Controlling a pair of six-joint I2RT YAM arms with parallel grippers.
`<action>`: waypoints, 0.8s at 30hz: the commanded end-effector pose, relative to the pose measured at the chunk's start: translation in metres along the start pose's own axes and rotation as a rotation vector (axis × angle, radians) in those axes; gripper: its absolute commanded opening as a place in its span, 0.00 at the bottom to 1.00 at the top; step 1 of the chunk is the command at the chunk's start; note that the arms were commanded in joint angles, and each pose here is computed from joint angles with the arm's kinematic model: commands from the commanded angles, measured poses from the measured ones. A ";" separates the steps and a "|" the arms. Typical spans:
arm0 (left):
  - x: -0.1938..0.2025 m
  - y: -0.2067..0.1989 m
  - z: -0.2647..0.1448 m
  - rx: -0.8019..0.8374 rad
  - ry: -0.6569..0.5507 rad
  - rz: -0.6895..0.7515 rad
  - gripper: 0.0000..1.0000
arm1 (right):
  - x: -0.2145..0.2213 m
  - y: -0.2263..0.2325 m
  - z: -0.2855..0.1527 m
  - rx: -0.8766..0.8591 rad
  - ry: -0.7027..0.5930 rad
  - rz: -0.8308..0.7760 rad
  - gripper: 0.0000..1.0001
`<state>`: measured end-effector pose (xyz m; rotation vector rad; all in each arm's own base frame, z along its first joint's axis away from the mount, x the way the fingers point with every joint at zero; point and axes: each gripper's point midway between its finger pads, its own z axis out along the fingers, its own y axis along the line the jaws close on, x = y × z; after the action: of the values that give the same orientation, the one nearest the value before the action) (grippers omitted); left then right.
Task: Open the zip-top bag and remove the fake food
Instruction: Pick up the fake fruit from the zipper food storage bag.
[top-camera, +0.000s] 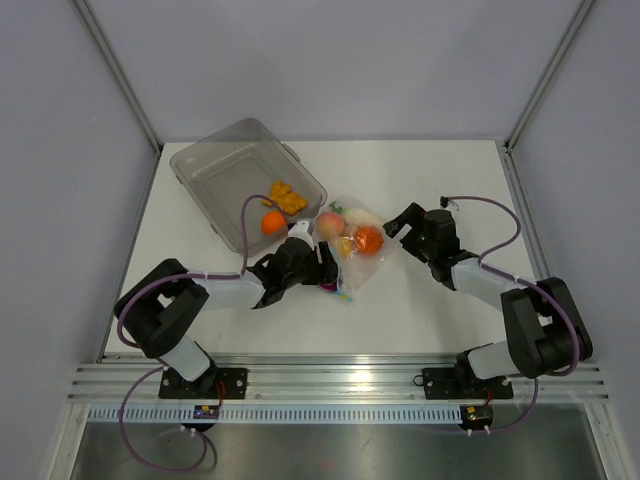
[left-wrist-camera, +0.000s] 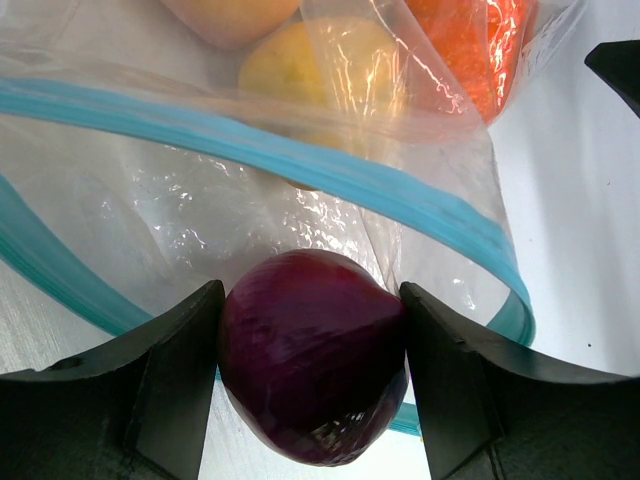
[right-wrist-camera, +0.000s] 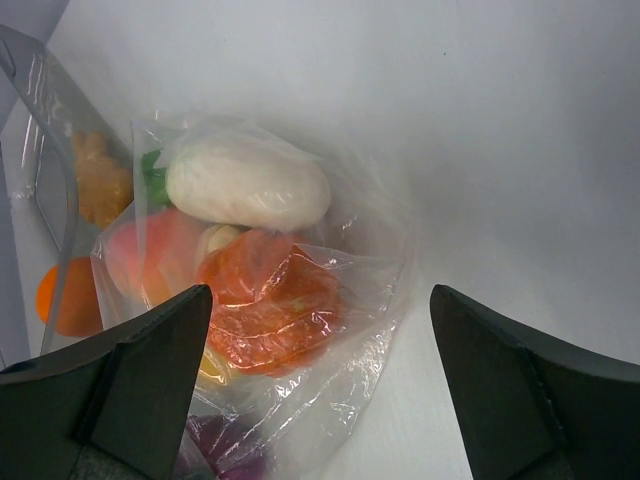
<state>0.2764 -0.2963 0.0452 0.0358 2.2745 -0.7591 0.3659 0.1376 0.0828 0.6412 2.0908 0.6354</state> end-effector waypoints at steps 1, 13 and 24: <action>-0.018 -0.019 0.004 0.058 -0.048 0.010 0.61 | -0.023 0.021 0.004 -0.054 -0.068 0.009 0.98; -0.017 -0.020 0.005 0.060 -0.049 0.011 0.61 | -0.007 0.012 0.032 -0.015 0.005 0.028 0.96; -0.017 -0.020 0.005 0.063 -0.053 0.011 0.60 | -0.007 0.001 0.035 0.049 -0.004 0.050 0.40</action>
<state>0.2760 -0.2981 0.0460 0.0398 2.2704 -0.7657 0.3817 0.1448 0.0500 0.7069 2.1682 0.6182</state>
